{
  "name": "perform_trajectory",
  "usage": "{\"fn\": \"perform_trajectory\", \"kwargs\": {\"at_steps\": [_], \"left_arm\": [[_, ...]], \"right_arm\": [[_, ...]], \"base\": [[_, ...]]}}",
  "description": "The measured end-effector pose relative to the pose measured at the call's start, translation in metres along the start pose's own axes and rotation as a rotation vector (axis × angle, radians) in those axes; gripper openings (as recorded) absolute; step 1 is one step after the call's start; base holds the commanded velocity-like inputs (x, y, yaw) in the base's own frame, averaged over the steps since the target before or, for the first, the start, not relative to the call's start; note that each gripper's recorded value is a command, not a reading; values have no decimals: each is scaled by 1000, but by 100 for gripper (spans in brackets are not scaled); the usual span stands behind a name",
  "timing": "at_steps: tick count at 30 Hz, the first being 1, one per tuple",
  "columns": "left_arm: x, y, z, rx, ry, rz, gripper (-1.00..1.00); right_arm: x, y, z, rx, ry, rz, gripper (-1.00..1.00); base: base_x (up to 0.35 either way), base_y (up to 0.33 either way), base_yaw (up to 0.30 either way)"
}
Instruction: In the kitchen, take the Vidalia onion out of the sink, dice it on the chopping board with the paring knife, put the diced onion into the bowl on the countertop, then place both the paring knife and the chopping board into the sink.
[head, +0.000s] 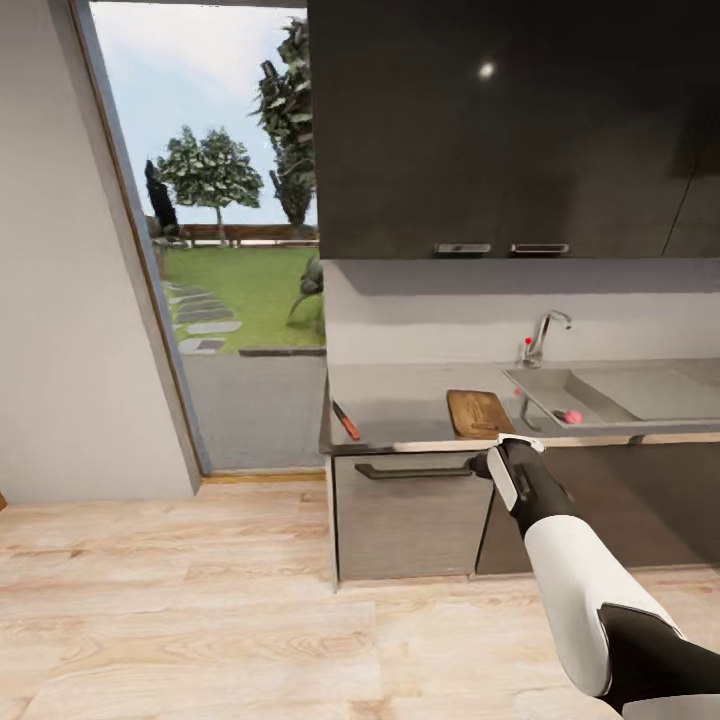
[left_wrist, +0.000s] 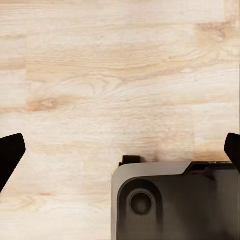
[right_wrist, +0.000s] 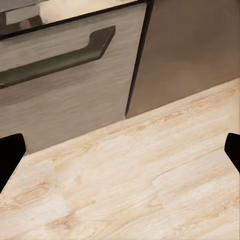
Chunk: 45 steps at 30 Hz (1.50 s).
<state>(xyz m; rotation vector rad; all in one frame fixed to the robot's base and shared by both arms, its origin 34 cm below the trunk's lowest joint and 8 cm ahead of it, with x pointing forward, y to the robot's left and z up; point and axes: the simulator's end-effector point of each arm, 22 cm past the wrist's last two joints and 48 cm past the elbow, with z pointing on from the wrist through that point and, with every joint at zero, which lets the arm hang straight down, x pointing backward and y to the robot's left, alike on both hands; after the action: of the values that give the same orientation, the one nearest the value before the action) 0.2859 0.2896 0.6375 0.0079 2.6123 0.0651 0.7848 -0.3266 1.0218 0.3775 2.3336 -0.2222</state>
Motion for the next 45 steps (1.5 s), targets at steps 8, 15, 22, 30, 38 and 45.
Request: {"fn": "perform_trajectory", "kwargs": {"at_steps": [8, 15, 22, 30, 38, 45], "left_arm": [[0, 0, 0, 0, 1, 0, 100], [0, -2, 0, 3, 0, 2, 100], [0, -6, 0, 9, 1, 1, 100], [0, -6, 0, 9, -1, 1, 100], [0, -6, 0, 9, -1, 1, 100], [0, -6, 0, 9, 0, 1, 100]], "right_arm": [[1, -11, 0, 52, 4, 5, 100], [-32, -25, -19, 162, -29, 70, 100], [-53, -38, -39, 247, -15, 187, 100], [-42, -40, -43, 272, 35, 256, 100], [-26, -43, -36, 249, 94, 338, 100], [-20, -49, -33, 250, 115, 370, 100]], "base": [[138, 114, -8], [12, 6, 0], [0, 0, 0], [132, 90, 0], [283, 31, 0], [231, 1, 0]]}}
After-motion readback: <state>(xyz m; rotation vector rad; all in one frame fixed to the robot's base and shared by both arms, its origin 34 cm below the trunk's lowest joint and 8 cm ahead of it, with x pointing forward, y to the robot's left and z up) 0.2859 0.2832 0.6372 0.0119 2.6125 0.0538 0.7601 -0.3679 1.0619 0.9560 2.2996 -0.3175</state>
